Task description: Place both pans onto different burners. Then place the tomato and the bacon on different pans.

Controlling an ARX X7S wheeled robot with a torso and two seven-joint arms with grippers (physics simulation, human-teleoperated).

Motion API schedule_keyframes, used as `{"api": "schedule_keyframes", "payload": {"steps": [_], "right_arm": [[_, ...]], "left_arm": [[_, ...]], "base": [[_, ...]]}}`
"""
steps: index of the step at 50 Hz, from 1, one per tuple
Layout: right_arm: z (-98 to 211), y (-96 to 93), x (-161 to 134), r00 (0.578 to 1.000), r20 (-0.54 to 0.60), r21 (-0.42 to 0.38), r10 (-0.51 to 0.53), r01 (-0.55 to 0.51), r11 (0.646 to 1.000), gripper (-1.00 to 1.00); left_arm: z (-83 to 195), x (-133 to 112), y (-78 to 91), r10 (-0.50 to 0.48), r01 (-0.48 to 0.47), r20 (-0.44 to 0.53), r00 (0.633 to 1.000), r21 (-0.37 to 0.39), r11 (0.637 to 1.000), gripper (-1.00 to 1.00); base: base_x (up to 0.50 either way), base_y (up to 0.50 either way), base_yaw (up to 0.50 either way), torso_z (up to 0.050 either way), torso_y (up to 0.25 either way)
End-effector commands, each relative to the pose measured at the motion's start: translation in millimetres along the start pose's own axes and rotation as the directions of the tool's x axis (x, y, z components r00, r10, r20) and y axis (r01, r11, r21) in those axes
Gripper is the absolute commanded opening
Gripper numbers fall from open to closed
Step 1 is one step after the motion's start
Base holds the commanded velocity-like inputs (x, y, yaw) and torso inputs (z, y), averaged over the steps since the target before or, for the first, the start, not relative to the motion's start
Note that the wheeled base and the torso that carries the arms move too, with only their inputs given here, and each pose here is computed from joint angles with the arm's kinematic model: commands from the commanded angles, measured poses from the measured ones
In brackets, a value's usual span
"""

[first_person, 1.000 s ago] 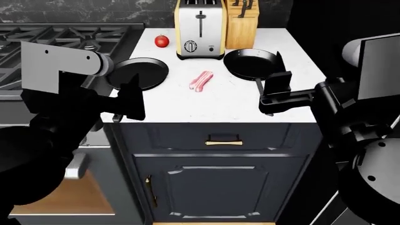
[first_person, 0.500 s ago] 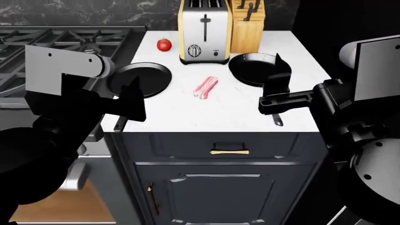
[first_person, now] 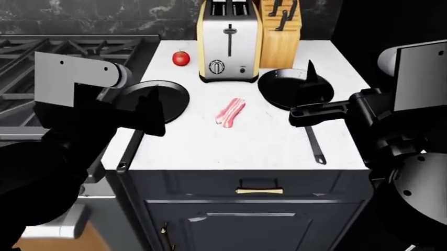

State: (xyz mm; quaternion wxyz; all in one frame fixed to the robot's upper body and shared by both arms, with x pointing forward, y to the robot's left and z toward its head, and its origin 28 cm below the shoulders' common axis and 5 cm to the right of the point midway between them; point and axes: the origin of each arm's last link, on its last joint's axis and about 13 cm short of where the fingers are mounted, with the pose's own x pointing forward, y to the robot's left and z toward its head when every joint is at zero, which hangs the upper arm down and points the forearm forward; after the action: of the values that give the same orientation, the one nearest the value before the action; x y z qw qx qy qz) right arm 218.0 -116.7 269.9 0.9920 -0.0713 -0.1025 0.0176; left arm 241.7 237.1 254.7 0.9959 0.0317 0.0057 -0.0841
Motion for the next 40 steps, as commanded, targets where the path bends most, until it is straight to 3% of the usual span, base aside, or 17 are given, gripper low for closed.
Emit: {"api": "schedule_keyframes", "payload": {"steps": [1,40], "right_arm": [[-1.8,-0.2,0.3,1.0,-0.003,0.001,-0.001,0.001,1.0,1.0],[-5.4,-2.7,1.0,1.0,-0.013,0.011,-0.015,0.015,1.0,1.0]], "left_arm": [[1.9,0.6,0.3,0.006,-0.006,0.004,1.0,0.01,1.0,1.0],[0.7,0.6,0.4,0.013,-0.013,0.001,1.0,0.007,1.0,1.0]], "base": [[0.21,0.0,0.0,0.0,0.0],[0.21,0.0,0.0,0.0,0.0]]}}
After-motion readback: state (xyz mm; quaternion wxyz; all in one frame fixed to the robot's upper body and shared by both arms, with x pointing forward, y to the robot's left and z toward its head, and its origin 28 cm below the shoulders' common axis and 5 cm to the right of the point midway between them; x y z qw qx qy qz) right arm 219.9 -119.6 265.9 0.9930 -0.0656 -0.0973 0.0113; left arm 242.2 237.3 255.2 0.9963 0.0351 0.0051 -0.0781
